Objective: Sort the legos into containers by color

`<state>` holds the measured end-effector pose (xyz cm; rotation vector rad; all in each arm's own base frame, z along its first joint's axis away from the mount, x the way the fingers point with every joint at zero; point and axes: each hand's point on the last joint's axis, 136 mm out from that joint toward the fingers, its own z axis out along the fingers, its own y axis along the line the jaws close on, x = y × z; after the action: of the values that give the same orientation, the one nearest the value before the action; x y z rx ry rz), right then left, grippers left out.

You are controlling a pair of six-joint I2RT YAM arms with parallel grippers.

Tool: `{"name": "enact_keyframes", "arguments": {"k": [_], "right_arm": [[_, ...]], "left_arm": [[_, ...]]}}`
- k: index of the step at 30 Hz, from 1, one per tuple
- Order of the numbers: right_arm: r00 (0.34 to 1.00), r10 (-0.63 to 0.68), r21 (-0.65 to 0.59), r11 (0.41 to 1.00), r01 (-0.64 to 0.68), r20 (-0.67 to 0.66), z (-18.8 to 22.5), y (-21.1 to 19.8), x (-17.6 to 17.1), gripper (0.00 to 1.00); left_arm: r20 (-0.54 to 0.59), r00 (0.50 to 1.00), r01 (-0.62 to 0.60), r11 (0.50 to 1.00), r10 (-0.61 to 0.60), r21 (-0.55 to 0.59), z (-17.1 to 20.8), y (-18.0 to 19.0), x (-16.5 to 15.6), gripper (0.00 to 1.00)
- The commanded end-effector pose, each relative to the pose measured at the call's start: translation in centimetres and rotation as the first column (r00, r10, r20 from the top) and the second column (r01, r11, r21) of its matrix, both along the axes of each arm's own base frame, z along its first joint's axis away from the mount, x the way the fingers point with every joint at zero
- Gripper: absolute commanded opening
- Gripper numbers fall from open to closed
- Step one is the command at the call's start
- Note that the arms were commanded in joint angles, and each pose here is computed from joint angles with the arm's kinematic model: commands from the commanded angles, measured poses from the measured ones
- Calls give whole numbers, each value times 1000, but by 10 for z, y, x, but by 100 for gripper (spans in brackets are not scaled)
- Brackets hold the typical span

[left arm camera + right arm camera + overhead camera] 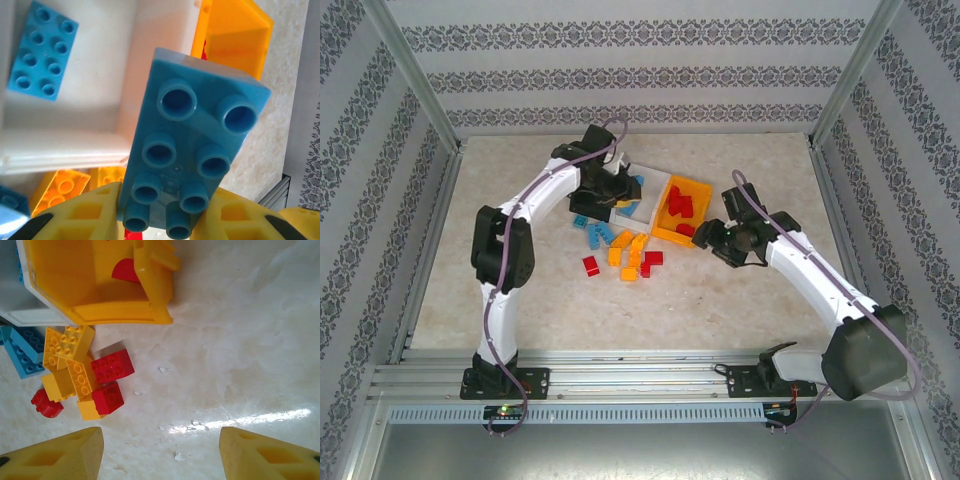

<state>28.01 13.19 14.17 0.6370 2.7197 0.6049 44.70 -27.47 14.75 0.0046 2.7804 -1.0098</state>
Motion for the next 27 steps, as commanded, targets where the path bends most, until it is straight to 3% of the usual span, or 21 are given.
{"name": "enact_keyframes", "arguments": {"k": [1,5,11,21,27], "right_arm": [[1000,-6,-17,1000,6,-17,-3,-10,-12,63],[999,-24,-17,1000,23,-22,-5,-16,-18,63],[999,-39,-1,999,39,-23,-8,-16,-17,63],[1000,7,38,999,-7,8,-7,13,7,63],[992,122,45,991,-124,42,9,56,45,63]], "left_arm": [[-23,1000,-2,1000,2,-18,0,-10,3,32],[-43,999,-5,1000,4,-29,-8,-15,6,45],[-38,999,-2,1000,0,-30,-6,-14,5,54],[-5,1000,0,1000,0,6,22,5,-26,56],[39,999,-9,991,4,134,46,44,-69,57]]}}
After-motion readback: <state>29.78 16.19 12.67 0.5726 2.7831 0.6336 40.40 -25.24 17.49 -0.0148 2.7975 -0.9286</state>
